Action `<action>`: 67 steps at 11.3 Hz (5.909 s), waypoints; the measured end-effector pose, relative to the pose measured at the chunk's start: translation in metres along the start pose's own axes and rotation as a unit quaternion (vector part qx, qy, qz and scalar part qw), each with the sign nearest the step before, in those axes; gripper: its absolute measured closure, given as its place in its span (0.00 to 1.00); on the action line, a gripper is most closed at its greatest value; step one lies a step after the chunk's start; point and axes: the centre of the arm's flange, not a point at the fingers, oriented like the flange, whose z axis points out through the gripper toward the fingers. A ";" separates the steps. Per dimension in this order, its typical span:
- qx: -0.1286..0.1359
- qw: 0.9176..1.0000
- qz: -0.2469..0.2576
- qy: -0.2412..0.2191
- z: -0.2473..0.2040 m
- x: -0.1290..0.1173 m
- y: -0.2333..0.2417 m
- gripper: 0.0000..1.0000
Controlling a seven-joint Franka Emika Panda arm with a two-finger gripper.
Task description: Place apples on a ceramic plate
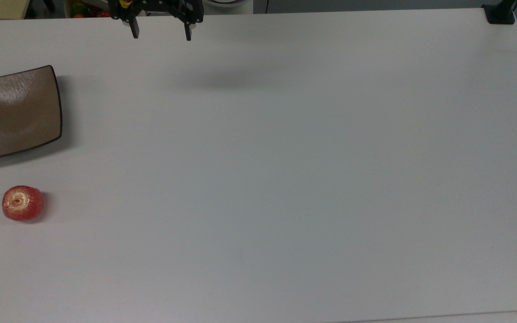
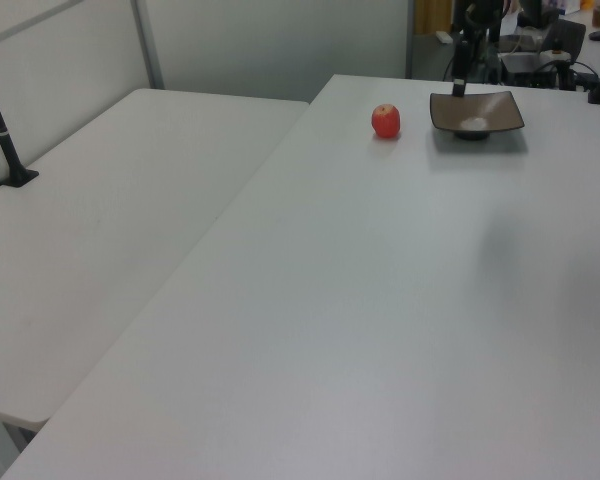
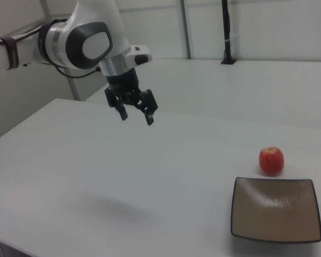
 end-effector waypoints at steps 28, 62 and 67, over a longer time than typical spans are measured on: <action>-0.171 0.947 0.005 0.272 0.274 0.130 0.231 0.00; -0.084 0.995 0.043 0.016 0.098 -0.007 0.229 0.00; 0.017 0.997 0.078 -0.005 0.006 -0.026 0.127 0.00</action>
